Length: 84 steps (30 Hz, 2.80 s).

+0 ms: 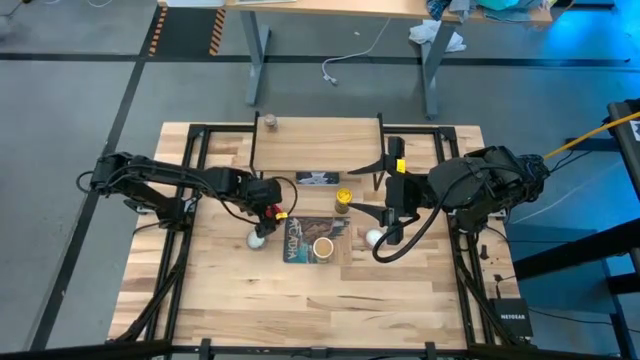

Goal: Shelf spices
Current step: Put the red seasoning can on the shelf

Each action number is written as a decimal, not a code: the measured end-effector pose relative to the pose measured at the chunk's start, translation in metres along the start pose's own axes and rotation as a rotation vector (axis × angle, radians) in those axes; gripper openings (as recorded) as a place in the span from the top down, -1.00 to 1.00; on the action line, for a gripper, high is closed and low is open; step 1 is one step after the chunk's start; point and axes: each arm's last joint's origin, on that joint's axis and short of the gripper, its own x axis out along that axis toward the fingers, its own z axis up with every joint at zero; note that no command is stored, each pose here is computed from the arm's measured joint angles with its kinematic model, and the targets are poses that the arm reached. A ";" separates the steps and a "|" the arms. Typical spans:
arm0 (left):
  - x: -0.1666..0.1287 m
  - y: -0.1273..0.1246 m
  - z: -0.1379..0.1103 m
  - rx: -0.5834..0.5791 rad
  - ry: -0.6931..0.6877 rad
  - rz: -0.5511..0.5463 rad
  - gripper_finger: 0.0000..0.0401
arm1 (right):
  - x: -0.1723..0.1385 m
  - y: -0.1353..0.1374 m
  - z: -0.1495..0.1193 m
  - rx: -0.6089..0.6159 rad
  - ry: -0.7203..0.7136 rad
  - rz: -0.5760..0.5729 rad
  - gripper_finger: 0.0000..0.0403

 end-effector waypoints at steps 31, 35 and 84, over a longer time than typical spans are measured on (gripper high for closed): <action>0.017 -0.010 0.022 0.056 0.157 -0.031 0.04 | 0.000 0.001 -0.002 0.003 0.013 0.034 -0.37; -0.006 -0.014 0.037 0.094 0.144 -0.037 0.04 | 0.000 0.001 -0.002 0.004 0.012 0.034 -0.37; -0.098 0.172 0.157 0.425 -0.187 0.279 0.04 | 0.000 0.002 -0.003 -0.023 0.025 0.038 -0.37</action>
